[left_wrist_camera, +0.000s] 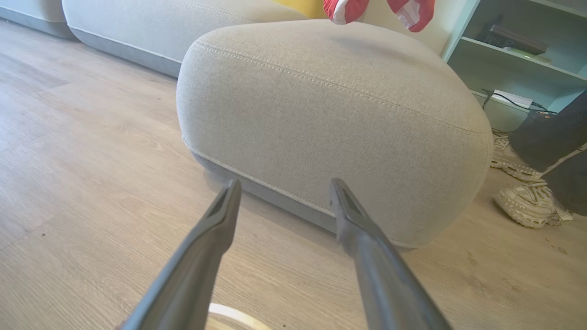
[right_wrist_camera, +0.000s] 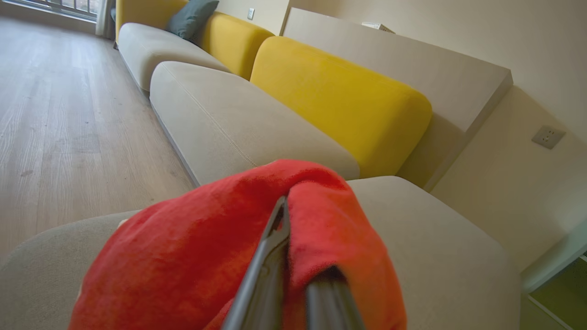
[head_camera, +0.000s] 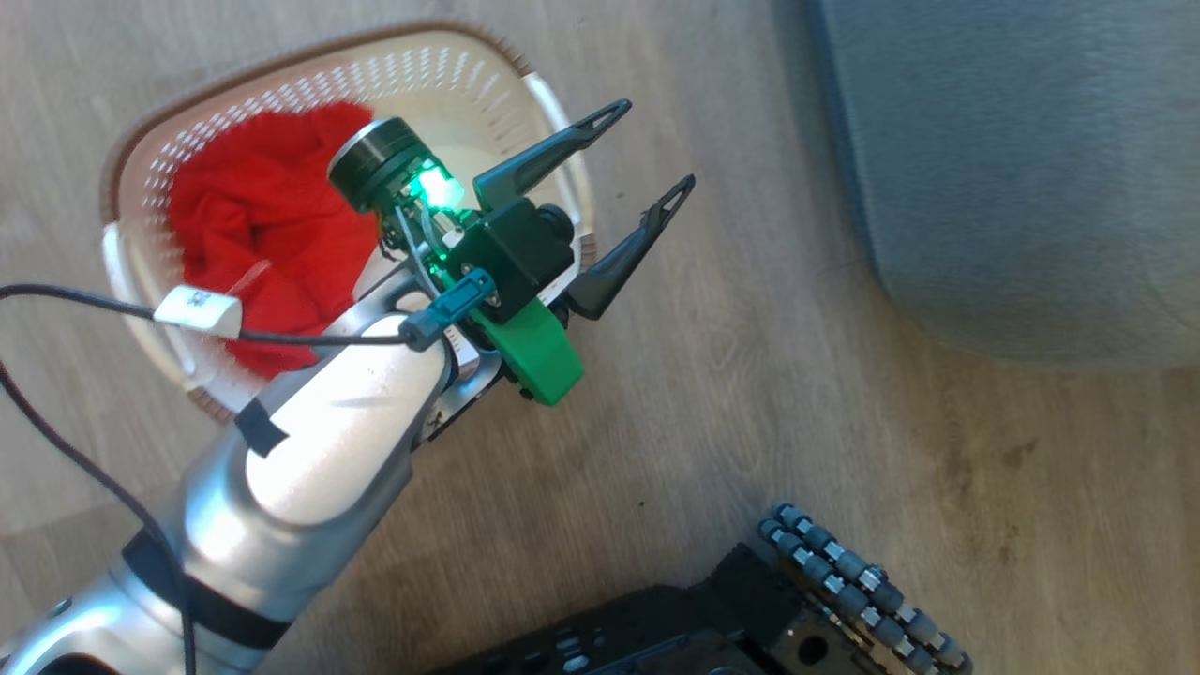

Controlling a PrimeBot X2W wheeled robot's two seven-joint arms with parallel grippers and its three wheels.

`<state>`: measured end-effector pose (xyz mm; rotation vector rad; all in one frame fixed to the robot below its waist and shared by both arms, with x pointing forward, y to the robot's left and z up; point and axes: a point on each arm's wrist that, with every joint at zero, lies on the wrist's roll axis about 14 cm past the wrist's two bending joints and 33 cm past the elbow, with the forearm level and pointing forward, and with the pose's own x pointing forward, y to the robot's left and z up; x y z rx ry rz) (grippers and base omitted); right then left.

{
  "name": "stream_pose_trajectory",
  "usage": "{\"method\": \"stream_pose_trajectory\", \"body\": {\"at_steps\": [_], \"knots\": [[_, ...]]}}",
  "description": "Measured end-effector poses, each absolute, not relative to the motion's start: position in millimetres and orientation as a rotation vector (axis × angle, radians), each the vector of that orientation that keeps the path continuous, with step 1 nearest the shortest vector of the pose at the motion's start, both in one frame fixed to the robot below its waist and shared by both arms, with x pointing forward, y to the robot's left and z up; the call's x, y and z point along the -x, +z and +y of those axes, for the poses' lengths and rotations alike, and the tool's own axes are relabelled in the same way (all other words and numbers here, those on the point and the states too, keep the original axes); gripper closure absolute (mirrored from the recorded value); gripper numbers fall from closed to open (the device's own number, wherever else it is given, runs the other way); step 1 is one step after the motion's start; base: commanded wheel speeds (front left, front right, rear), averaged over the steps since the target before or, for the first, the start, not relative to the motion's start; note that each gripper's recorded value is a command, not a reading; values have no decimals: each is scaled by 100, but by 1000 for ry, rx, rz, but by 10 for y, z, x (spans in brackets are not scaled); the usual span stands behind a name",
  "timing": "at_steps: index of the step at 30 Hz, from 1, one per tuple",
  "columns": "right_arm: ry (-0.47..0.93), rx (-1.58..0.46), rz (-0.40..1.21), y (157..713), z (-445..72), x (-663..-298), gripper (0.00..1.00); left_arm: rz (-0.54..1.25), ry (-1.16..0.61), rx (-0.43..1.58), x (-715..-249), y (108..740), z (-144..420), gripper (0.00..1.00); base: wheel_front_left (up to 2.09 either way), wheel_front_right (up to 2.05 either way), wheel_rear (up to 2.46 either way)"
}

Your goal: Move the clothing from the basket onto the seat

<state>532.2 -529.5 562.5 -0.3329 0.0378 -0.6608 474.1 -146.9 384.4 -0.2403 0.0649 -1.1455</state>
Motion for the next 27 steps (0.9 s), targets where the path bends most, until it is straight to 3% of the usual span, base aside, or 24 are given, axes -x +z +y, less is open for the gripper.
{"method": "stream_pose_trajectory", "body": {"at_steps": [10, 11, 12, 16, 22, 27], "knots": [[-792, 205, 166, 4863, -5515, -5130, 98, 122, -1087, 218, -4809, 3544, -1204, 0, 0, 0, 0], [-799, 195, 191, 4761, -5513, -5073, 60, 124, -1085, 213, -4814, 3532, -1188, 0, 0, 0, 0], [-804, 176, 213, 4657, -5492, -5024, 0, 124, -1085, 210, -4816, 3532, -1180, 0, 0, 0, 0], [-776, 140, 279, 4377, -5318, -4976, 0, 115, -1087, 204, -4820, 3584, -1190, 0, 0, 0, 0], [-701, 172, 305, 4382, -5128, -5010, 0, 105, -1084, 189, -4822, 3702, -1190, 0, 0, 0, 0], [-670, 150, 337, 4270, -4986, -4709, 0, 88, -1056, 164, -4826, 3871, -1154, 0, 0, 0, 0]]}}
